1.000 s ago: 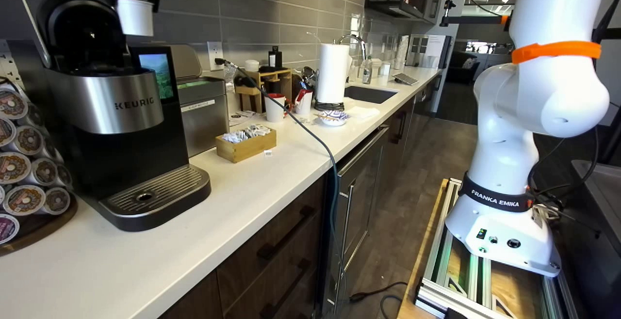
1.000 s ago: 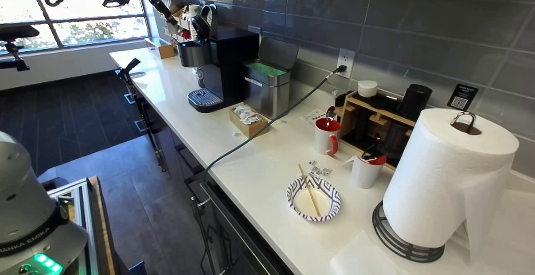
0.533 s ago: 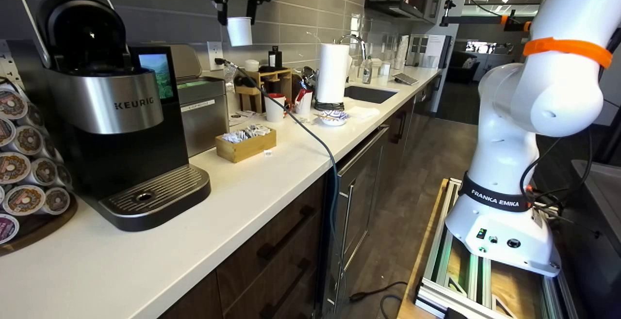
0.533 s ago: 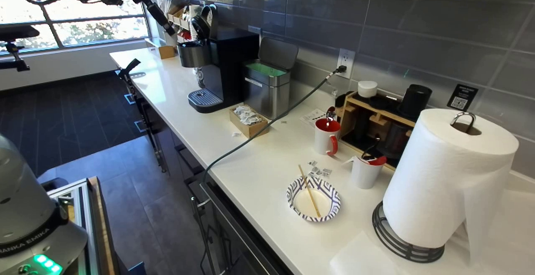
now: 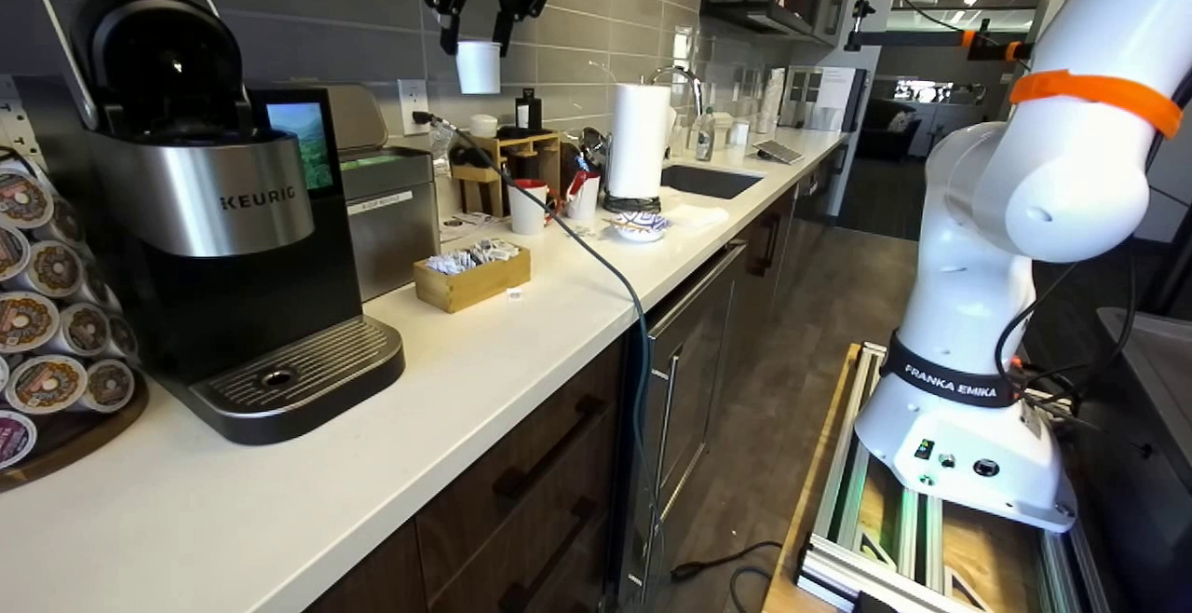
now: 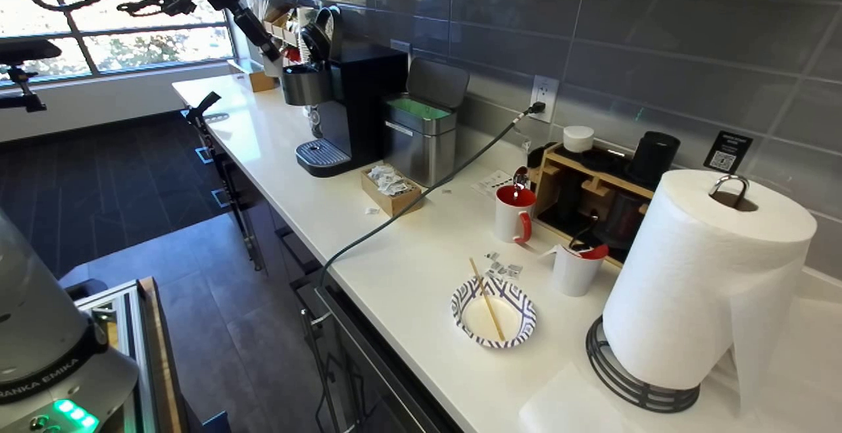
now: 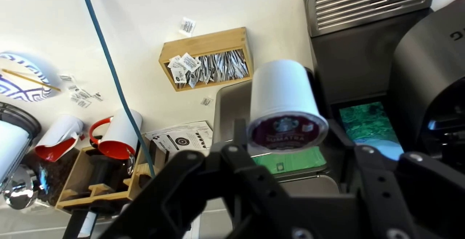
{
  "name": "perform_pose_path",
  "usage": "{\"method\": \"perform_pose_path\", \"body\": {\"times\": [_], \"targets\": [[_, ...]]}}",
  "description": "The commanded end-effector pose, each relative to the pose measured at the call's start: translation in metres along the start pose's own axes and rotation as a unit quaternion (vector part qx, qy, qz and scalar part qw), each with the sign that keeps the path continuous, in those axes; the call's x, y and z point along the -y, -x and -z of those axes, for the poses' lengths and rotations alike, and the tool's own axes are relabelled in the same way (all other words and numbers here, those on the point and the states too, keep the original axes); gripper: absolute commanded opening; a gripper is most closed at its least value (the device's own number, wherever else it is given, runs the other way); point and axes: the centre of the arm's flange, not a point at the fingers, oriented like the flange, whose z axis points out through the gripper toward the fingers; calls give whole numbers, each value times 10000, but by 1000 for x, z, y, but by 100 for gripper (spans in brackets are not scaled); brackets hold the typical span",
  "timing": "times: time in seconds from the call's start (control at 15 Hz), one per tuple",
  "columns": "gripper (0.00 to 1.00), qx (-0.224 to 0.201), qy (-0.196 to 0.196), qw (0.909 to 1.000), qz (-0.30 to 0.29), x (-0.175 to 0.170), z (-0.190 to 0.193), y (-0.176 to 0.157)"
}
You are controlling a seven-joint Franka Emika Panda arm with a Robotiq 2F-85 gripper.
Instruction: Take the small white container out of the coffee maker and place it on the counter top
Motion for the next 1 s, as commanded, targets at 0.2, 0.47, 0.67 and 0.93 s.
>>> {"method": "perform_pose_path", "body": {"times": [0.2,0.47,0.67,0.93], "targets": [[29,-391,98,9975,-574,-3,-34,16],[29,-68,216,9929,-1171,-41,-77,36],[29,6,434,9888,-1428,-67,-112,55],[29,110,1206,9771,-1748,-91,-166,95]]}}
